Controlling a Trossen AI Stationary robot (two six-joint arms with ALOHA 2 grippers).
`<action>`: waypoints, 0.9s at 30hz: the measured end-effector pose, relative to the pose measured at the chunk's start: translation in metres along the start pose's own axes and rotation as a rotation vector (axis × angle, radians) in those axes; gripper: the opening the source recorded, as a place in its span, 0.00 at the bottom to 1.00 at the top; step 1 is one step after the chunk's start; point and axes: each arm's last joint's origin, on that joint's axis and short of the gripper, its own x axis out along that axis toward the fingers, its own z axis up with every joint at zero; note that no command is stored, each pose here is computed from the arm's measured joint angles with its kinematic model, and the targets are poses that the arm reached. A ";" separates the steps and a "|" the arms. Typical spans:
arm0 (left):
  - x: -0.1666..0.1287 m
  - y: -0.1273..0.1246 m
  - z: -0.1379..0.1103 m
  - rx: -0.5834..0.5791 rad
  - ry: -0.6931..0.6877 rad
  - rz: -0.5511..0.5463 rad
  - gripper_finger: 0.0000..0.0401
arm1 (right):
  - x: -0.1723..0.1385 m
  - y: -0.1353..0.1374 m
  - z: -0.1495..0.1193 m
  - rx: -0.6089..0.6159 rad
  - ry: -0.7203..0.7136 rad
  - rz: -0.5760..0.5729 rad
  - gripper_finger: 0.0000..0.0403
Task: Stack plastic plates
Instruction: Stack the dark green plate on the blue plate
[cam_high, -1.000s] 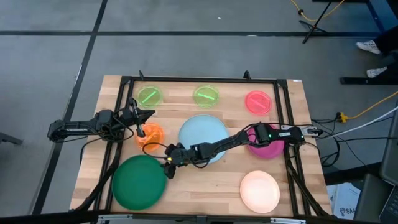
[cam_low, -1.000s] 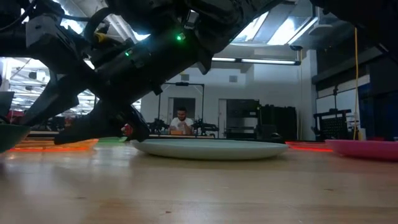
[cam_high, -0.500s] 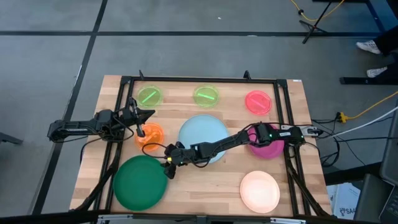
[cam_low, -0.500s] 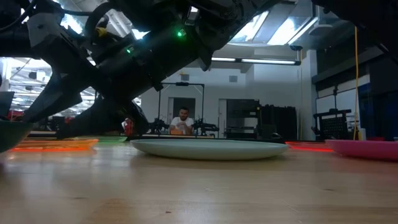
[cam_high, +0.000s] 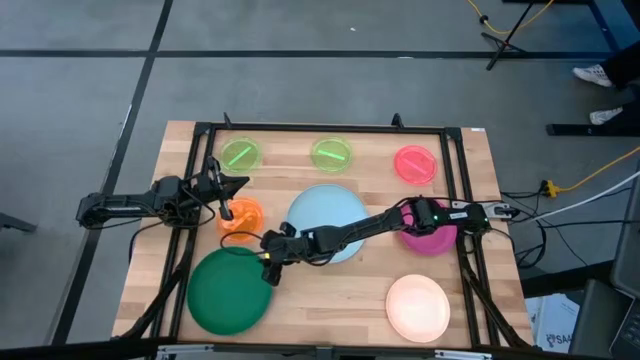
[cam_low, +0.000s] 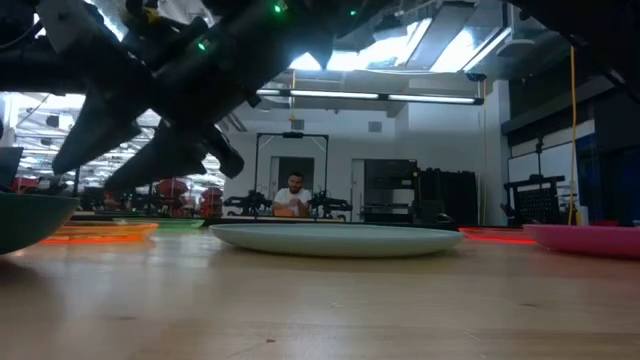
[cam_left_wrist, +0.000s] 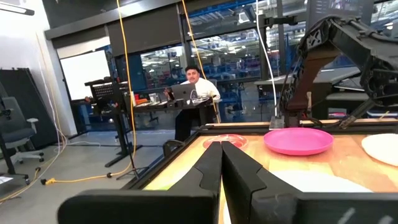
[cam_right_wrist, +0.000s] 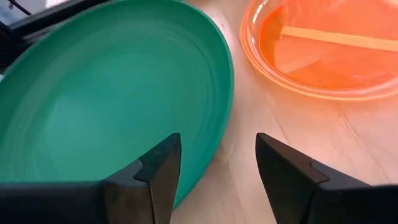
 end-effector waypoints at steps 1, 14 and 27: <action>0.000 0.000 0.000 -0.001 -0.001 0.000 0.01 | 0.000 0.000 0.000 0.000 -0.002 0.002 0.50; 0.000 0.000 0.000 0.000 0.000 0.000 0.01 | 0.011 0.000 -0.011 0.063 0.034 0.045 0.50; 0.000 0.000 0.000 0.000 0.000 0.000 0.01 | 0.013 -0.001 -0.013 0.081 0.041 0.040 0.49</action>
